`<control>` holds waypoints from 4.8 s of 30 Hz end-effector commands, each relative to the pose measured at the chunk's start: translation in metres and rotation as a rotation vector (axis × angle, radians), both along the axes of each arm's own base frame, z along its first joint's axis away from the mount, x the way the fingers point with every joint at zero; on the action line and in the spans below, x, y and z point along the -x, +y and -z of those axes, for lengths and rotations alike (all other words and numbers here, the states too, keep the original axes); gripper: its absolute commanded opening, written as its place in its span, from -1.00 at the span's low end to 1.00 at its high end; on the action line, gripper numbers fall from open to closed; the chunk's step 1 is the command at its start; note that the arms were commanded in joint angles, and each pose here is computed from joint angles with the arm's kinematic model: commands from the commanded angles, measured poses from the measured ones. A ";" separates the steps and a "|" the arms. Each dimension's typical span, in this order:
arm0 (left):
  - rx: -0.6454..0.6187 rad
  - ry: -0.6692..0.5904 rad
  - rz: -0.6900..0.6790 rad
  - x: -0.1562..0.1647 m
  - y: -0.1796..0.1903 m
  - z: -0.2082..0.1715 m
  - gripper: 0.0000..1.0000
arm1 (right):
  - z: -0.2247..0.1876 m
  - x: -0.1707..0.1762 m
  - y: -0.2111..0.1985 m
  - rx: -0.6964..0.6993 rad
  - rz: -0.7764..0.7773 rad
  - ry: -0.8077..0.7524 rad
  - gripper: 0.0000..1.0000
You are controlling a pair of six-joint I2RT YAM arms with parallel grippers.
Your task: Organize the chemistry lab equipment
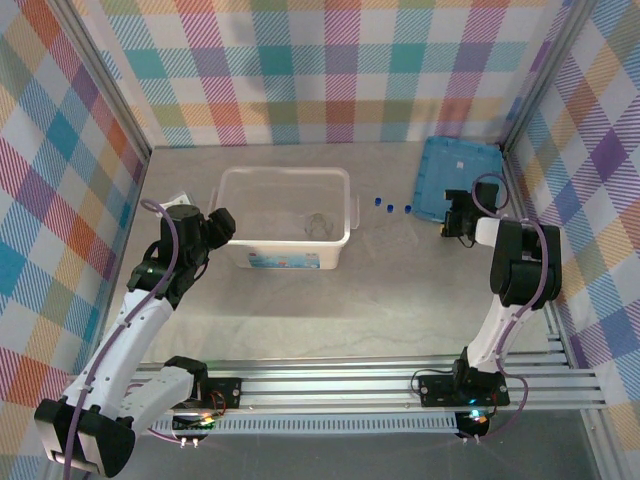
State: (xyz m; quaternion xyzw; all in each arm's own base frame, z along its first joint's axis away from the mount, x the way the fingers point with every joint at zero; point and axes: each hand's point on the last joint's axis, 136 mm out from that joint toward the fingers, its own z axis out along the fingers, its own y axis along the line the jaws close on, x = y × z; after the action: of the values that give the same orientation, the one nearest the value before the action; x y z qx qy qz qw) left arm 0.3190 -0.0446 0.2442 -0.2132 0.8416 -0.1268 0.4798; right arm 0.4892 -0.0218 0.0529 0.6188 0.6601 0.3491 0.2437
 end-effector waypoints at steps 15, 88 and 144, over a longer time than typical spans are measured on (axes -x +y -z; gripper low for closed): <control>0.013 -0.027 0.019 -0.004 -0.006 -0.012 0.42 | -0.085 -0.030 -0.012 0.135 0.016 -0.326 0.41; 0.045 -0.092 0.179 -0.022 -0.037 -0.076 0.44 | -0.354 0.130 0.020 0.899 -0.273 -0.765 -0.96; 1.029 -0.174 0.381 -0.085 -0.067 -0.191 0.39 | -0.320 0.169 0.326 2.301 -0.738 -0.875 -0.92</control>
State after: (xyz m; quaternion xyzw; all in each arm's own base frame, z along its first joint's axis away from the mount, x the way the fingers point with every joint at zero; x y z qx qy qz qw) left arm 0.4061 -0.1131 0.4206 -0.2519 0.6611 -0.6092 0.3582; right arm 0.3237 0.3051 0.3527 -0.3612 0.5913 -0.1961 0.6939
